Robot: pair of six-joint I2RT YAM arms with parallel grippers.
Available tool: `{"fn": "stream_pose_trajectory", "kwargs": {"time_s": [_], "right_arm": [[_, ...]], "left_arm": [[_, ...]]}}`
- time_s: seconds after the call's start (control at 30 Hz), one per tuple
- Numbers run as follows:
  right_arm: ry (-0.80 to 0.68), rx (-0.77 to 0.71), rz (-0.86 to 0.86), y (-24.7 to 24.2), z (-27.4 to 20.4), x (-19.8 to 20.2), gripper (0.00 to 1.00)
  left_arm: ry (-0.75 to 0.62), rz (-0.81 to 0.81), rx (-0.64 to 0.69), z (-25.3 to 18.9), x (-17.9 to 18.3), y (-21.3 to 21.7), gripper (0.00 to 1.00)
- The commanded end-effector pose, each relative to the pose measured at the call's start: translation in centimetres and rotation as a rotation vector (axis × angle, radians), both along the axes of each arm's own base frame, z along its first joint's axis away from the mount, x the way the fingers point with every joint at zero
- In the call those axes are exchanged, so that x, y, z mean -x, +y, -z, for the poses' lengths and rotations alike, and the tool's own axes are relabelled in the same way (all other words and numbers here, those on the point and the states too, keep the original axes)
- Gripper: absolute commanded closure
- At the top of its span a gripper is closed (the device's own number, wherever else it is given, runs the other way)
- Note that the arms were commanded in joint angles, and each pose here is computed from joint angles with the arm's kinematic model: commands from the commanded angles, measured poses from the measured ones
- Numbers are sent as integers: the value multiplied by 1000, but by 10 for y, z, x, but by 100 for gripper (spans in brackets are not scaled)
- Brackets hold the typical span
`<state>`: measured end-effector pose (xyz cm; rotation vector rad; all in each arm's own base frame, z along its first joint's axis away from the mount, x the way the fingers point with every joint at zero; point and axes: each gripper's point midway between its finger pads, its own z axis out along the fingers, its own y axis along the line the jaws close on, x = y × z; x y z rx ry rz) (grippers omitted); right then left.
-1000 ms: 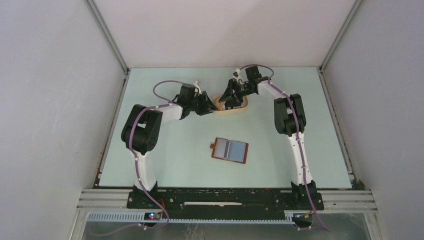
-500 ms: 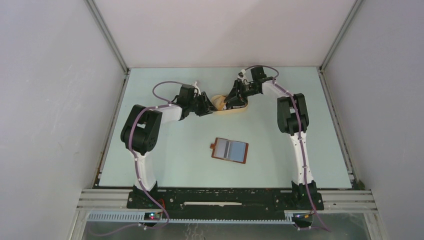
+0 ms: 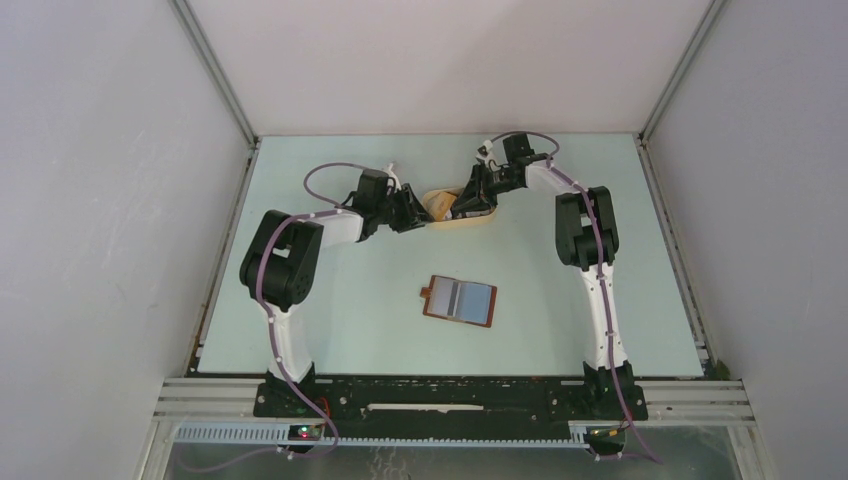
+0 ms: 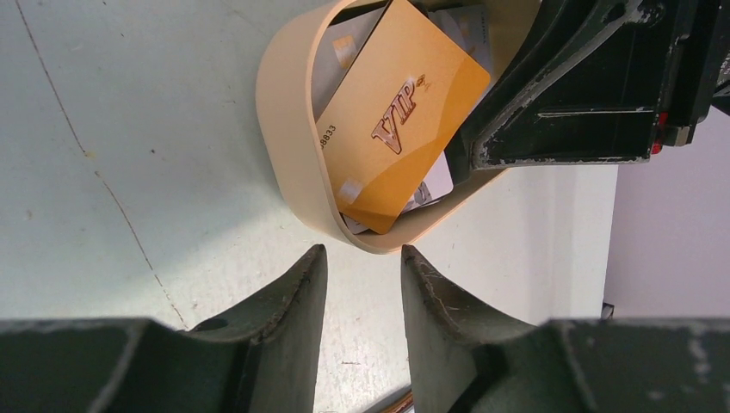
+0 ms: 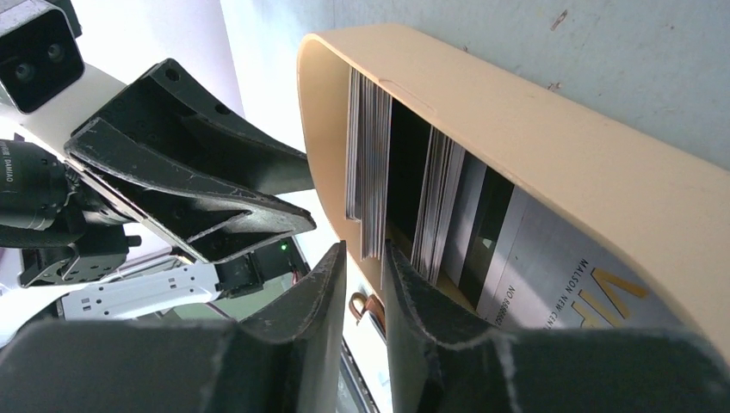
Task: Put the credit cards into the card holder
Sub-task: Pick up the credit card from the storage box.
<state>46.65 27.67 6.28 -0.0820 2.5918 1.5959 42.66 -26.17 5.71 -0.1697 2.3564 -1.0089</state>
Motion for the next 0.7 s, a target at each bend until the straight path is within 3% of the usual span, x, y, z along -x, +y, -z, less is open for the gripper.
{"fn": "stream_pose_trajectory", "kwargs": {"time_s": [0.0, 0.67], "right_arm": [[-63, 2, -13, 0, -16, -4, 71], [-98, 42, -6, -5, -13, -9, 100]], "left_arm": [[-57, 9, 37, -25, 0, 0, 58], [-59, 10, 42, -27, 0, 1, 58]]}}
